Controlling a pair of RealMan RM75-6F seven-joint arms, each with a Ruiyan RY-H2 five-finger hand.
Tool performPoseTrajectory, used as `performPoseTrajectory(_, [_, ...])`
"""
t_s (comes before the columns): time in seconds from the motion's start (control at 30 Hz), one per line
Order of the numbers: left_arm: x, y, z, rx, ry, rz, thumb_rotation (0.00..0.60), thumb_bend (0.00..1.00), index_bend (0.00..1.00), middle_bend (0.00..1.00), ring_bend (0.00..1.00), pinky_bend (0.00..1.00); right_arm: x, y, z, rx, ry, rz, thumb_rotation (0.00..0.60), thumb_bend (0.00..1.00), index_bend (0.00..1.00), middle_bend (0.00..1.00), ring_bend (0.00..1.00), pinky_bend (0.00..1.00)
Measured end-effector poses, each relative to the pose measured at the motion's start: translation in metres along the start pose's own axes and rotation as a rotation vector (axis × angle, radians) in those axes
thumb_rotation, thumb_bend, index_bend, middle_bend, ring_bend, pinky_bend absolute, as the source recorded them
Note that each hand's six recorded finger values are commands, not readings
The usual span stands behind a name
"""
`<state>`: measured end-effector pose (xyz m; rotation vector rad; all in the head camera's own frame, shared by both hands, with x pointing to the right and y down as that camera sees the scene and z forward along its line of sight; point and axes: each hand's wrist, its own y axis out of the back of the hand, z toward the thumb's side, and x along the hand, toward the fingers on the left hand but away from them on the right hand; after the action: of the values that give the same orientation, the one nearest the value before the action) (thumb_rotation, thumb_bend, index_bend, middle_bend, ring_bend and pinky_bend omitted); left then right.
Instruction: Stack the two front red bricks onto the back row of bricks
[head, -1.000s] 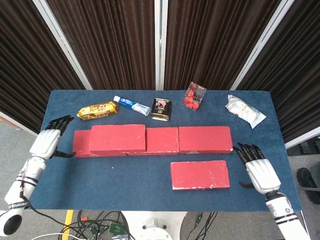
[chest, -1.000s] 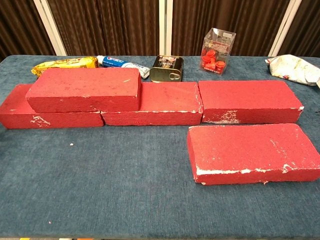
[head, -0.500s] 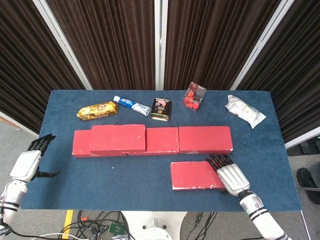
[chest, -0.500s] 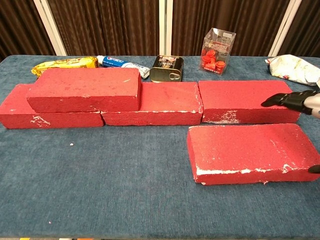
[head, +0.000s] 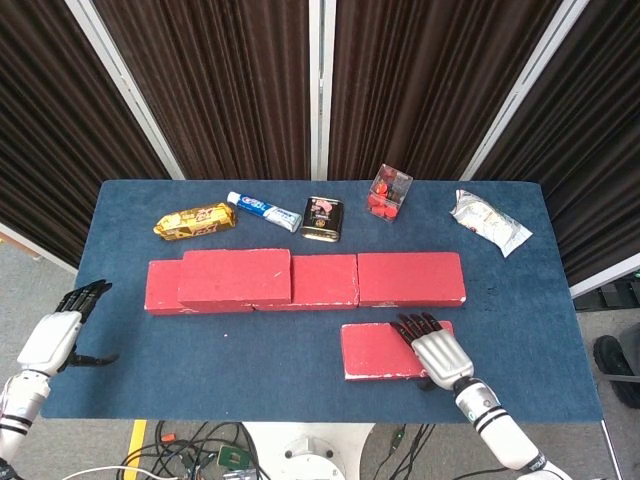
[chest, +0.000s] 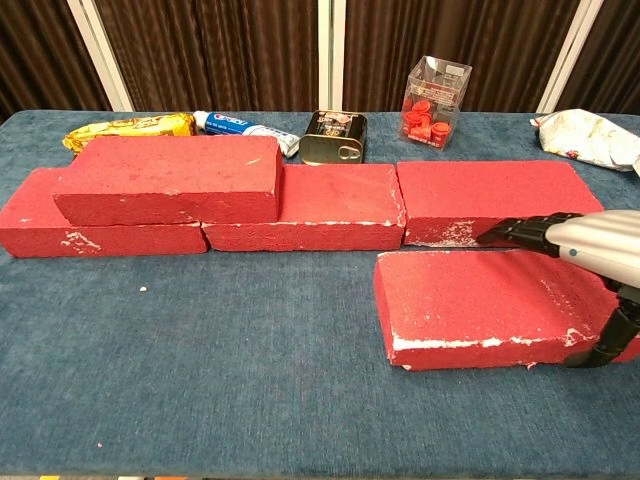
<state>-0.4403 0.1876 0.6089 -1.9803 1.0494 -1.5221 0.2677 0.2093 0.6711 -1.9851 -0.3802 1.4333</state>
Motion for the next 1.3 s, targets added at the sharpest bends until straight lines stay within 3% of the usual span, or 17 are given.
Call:
performPoseTrajectory(0.67, [-0.002,0.002,-0.003,-0.014,-0.004,-0.012,0.6,0.01,0.0,0.0,0.0,0.0,-0.034,-0.01,0.016,-0.075,0.029,0.053,0.6,0.0,0.0,0.0,0.0,0.0])
performPoseTrajectory(0.9, [-0.002,0.0,-0.004,-0.018,-0.002,-0.02,0.6,0.01,0.0,0.0,0.0,0.0,-0.036,-0.009,0.018,-0.082,0.036,0.039,0.6,0.0,0.0,0.0,0.0,0.0])
performPoseTrajectory(1.1, [-0.002,0.0,-0.004,-0.019,-0.001,-0.026,0.6,0.01,0.0,0.0,0.0,0.0,-0.038,-0.007,0.017,-0.078,0.032,0.013,0.6,0.0,0.0,0.17,0.03,0.0])
performPoseTrajectory(1.3, [-0.002,-0.001,-0.006,-0.019,0.004,-0.033,0.6,0.01,0.0,0.0,0.0,0.0,-0.039,-0.008,0.015,-0.079,0.027,0.013,0.6,0.05,0.0,0.23,0.12,0.0])
